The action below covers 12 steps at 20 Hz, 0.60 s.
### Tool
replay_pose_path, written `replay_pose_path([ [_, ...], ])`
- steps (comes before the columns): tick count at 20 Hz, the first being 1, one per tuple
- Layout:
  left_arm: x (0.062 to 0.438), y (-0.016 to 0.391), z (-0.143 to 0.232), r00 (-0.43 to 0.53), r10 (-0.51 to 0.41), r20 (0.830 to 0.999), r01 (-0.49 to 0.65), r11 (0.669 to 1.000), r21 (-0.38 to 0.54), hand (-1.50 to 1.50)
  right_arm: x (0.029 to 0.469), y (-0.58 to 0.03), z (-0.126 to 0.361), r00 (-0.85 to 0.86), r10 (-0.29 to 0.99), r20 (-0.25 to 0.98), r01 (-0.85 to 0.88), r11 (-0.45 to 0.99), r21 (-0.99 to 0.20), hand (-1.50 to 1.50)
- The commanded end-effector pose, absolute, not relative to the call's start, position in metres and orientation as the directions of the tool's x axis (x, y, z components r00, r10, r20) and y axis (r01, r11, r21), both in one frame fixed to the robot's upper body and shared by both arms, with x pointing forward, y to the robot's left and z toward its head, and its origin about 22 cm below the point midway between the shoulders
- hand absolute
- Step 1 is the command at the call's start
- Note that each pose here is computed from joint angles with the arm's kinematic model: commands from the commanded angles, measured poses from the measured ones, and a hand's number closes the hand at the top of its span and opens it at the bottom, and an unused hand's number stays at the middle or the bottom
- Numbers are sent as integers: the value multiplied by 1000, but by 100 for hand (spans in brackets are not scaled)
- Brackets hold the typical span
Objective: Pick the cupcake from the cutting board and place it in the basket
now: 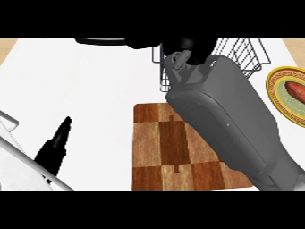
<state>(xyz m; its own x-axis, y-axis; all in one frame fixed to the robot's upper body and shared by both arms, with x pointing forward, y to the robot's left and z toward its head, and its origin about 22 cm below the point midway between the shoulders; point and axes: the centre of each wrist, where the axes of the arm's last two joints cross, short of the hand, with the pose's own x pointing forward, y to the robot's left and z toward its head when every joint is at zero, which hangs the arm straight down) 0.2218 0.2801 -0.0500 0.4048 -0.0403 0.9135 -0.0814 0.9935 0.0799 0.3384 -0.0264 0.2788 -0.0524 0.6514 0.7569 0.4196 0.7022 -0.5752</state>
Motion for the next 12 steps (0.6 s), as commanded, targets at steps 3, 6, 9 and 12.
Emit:
replay_pose_path([
  [3, 200, 294, -65, 532, -98, 841, -42, 989, 142, 0, 363, -49, 286, 67, 673, 736, 423, 649, -632, 150],
  [6, 205, 296, -57, 524, -99, 846, -31, 990, 135, 0, 380, -55, 272, 77, 678, 731, 415, 645, -641, 150],
  [9, 208, 285, -66, 528, -109, 842, -37, 988, 151, 0, 395, -68, 267, 92, 646, 758, 410, 669, -620, 150],
  [12, 203, 284, -64, 520, -104, 848, -23, 990, 136, 0, 403, -79, 245, 87, 608, 789, 419, 696, -583, 150],
])
